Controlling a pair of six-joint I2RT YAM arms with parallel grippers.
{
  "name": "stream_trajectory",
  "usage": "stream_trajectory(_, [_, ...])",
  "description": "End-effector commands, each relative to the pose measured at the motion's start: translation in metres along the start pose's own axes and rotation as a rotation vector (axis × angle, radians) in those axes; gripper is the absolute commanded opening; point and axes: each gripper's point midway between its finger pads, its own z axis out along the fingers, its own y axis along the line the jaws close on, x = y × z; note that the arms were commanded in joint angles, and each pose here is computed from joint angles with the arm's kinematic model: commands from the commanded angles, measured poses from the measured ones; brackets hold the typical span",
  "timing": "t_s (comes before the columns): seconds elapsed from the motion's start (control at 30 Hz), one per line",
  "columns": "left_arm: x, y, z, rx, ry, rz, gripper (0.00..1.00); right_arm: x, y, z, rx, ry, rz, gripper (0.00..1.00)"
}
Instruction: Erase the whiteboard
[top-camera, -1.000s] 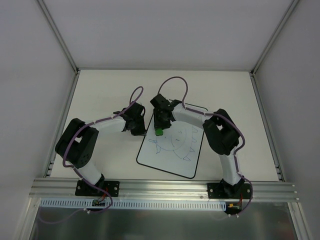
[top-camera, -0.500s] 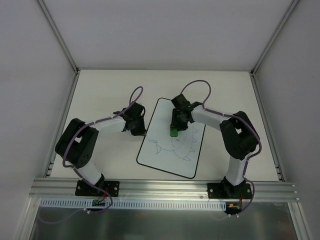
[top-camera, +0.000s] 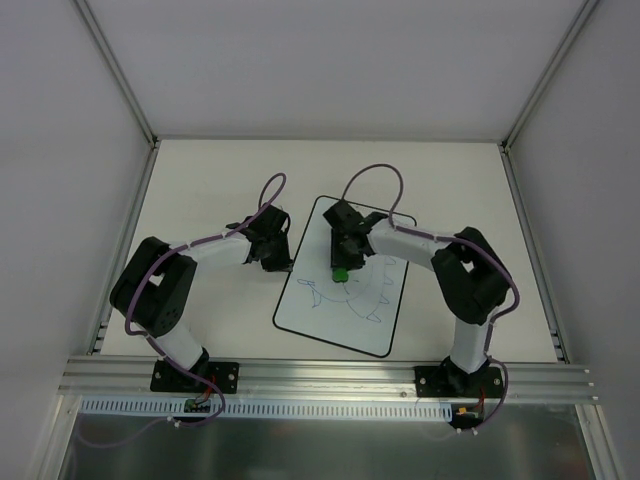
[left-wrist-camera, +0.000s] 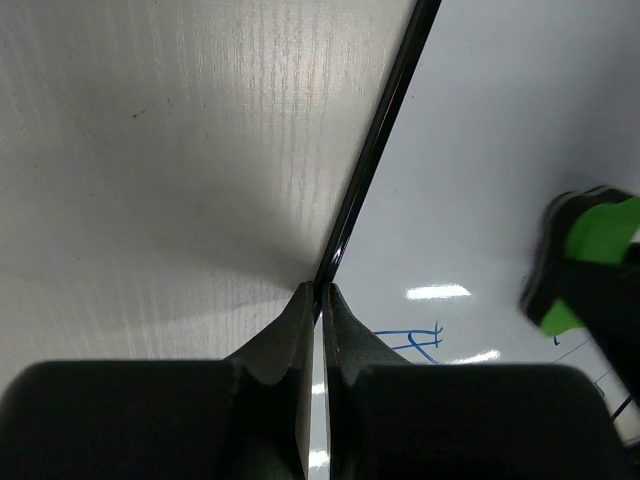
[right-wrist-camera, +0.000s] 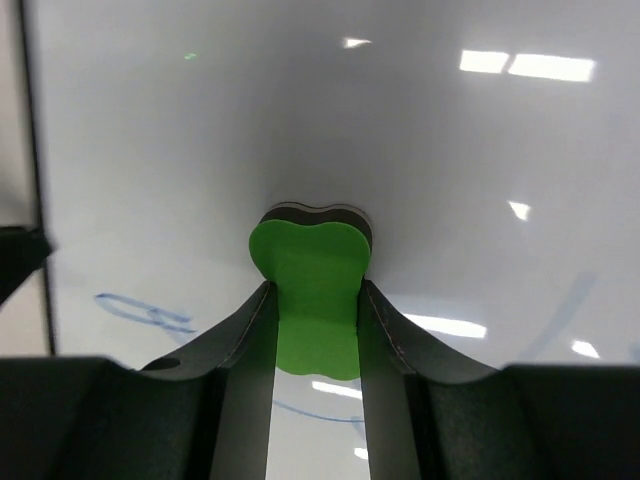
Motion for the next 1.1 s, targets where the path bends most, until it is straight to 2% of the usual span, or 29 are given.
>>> stream_trajectory(0.0, [0.048,0.052,0.004,-0.188,0.147,0.012,0.0,0.088,0.019,0.027,0.043,0.273,-0.103,0.0])
stream_trajectory(0.1, [0.049,0.053,0.003,-0.189,0.148,0.01,0.0,0.092,0.042,0.03,0.009,0.285,-0.114,0.0])
stream_trajectory(0.2, [0.049,0.052,0.002,-0.187,0.146,0.012,0.0,0.085,0.037,0.03,0.033,0.264,-0.102,0.0])
stream_trajectory(0.3, [0.049,0.053,0.001,-0.188,0.145,0.01,0.0,0.071,0.005,0.026,0.105,0.221,-0.059,0.0])
stream_trajectory(0.47, [0.048,0.053,0.0,-0.184,0.141,0.008,0.0,0.066,-0.08,0.005,0.233,0.184,0.064,0.0])
stream_trajectory(0.63, [0.047,0.053,-0.001,-0.18,0.136,0.008,0.0,0.079,-0.117,-0.012,0.29,0.163,0.083,0.0])
stream_trajectory(0.77, [0.046,0.052,-0.002,-0.175,0.134,0.007,0.0,0.097,-0.102,-0.011,0.257,0.206,0.035,0.0])
stream_trajectory(1.07, [0.046,0.052,-0.001,-0.178,0.135,0.006,0.0,0.135,0.005,-0.001,0.063,0.337,-0.157,0.0])
